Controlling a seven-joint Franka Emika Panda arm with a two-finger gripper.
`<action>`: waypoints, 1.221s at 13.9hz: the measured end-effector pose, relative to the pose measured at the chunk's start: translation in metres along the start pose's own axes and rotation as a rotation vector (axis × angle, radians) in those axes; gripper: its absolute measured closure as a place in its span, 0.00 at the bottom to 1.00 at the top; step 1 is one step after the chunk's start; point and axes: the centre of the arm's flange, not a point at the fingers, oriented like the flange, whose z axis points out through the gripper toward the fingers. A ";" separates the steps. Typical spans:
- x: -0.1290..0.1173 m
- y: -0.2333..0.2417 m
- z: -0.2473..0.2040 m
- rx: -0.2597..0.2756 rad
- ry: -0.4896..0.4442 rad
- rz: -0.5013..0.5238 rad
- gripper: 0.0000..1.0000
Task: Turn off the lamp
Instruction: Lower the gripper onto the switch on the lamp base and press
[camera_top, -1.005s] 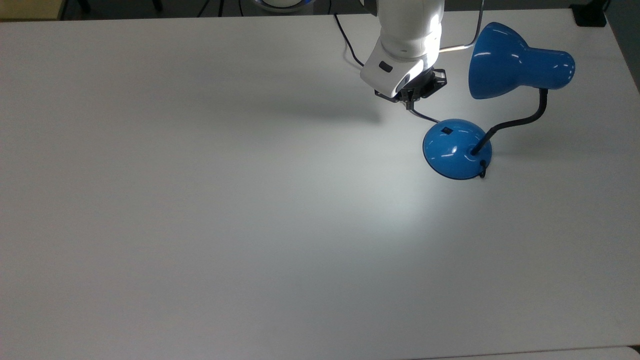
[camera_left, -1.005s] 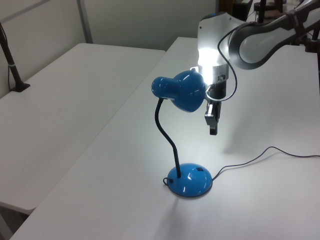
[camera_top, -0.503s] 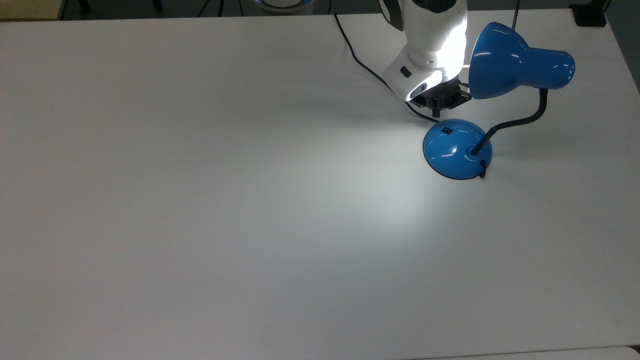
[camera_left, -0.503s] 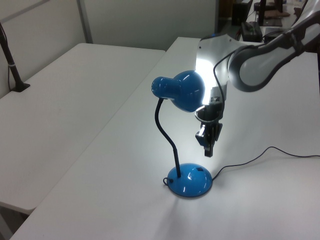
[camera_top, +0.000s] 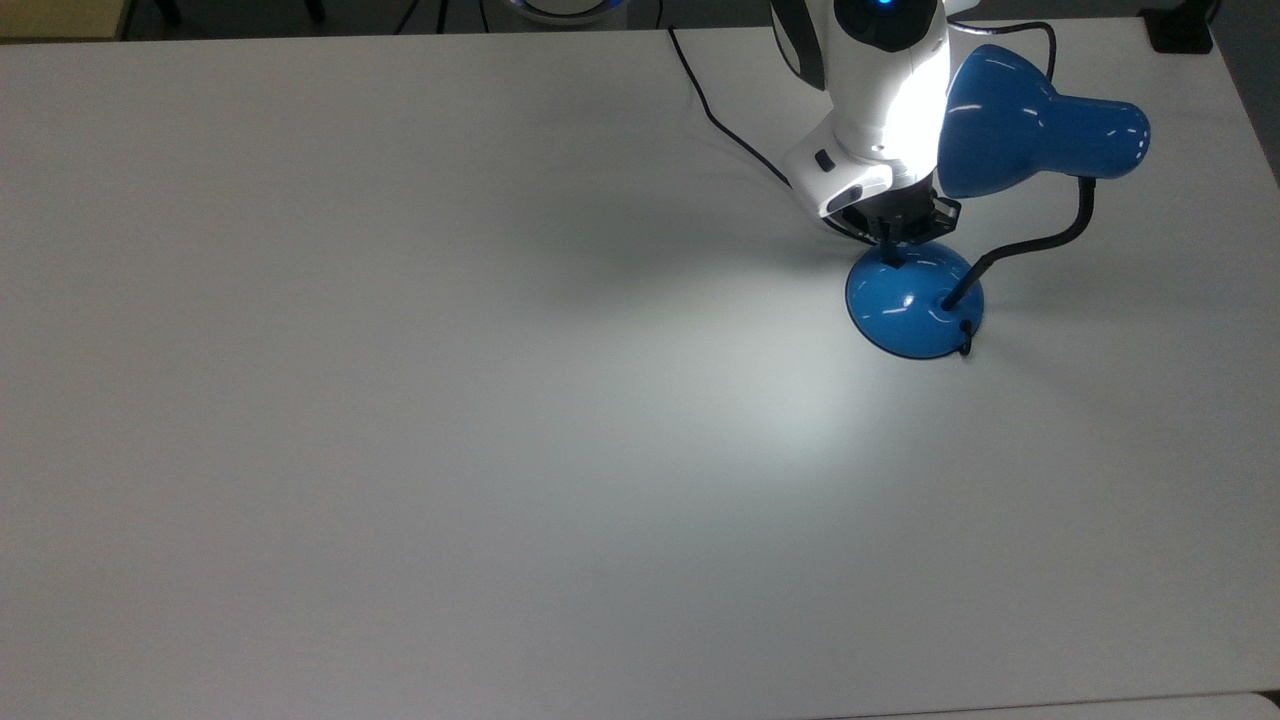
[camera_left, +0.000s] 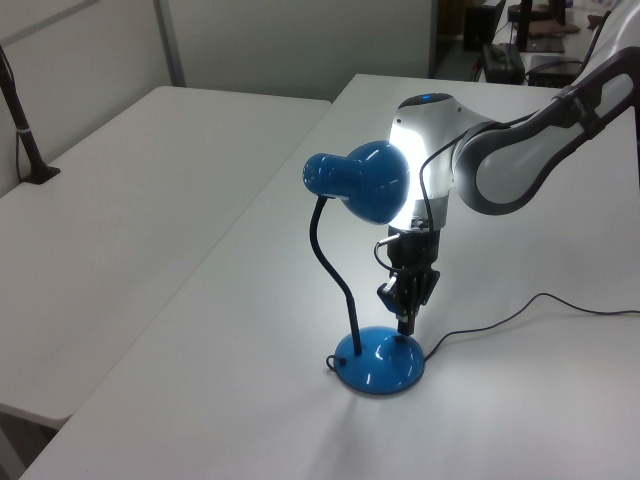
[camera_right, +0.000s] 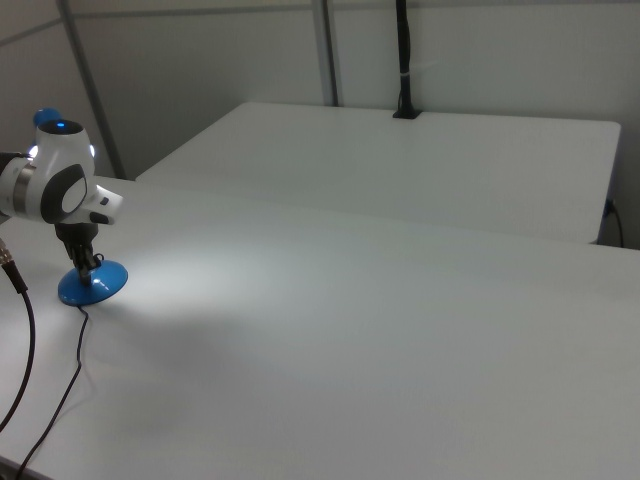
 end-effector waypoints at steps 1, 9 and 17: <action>0.000 0.000 0.003 -0.002 -0.002 0.001 0.99; 0.000 0.000 0.007 -0.003 -0.003 0.003 0.99; 0.000 0.001 0.008 -0.004 -0.004 0.003 0.99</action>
